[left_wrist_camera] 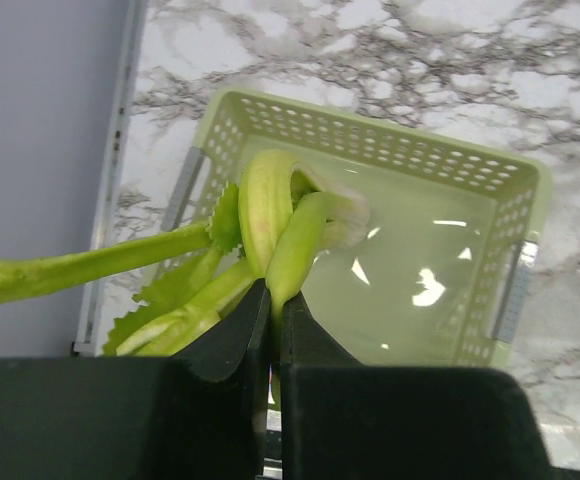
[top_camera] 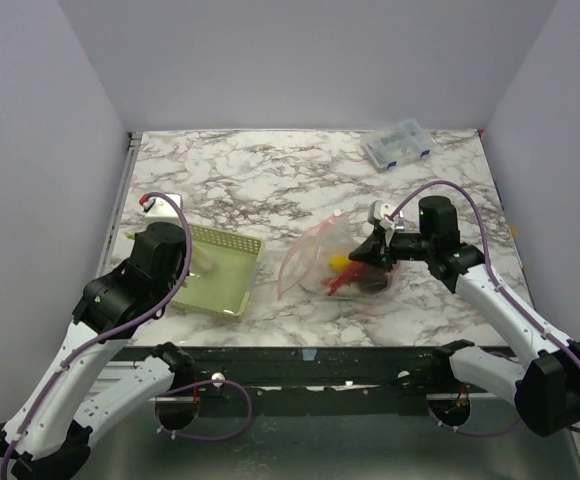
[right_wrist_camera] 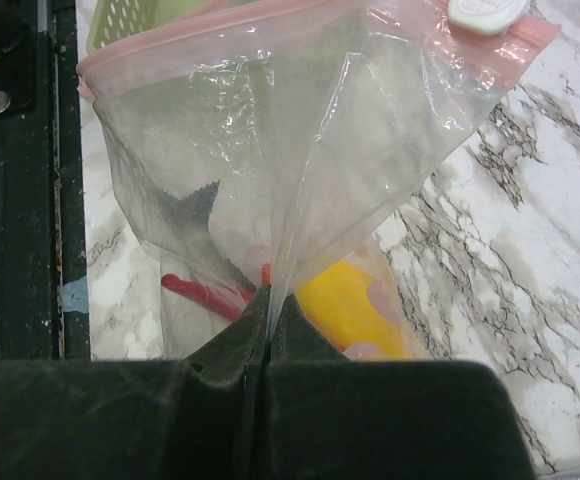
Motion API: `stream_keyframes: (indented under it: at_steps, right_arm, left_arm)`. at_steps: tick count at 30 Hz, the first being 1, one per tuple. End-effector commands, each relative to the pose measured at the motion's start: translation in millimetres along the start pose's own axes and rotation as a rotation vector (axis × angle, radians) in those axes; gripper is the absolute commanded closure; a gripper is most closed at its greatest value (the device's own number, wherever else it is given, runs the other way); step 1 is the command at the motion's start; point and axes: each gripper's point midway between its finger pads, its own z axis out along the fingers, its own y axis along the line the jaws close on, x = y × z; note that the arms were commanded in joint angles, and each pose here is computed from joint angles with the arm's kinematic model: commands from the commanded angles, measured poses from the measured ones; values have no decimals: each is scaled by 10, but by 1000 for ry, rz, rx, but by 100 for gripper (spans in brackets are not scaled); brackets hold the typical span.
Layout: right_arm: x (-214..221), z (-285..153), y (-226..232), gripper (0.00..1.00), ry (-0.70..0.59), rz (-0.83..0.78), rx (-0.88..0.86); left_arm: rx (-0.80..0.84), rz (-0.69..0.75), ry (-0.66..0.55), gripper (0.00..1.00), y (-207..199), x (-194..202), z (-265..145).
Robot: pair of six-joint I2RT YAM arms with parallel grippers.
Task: Open the zip-top bag and remove the fake food
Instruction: Place the fake vegetable in the bin.
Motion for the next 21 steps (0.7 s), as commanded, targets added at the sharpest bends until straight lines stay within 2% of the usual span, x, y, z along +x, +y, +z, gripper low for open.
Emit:
stream_keyframes:
  at_steps: [1,4,7,21]
  right_arm:
    - [12,-21,45,100,-9,-9,-14]
    - [15,-18,45,100,-10,-8,-17]
    - [15,-17,43,100,-10,-9,-17]
    - [1,-44,53,100,-18,-10,-16]
  left_arm:
    - [277,-77,-52,100,-430,-300,-210]
    - [405,-84,-45,100,-620,-329,-331]
    - [446,-81,-32,100,-722,-283,-310]
    - [288,-107,64,100,-598,141,394]
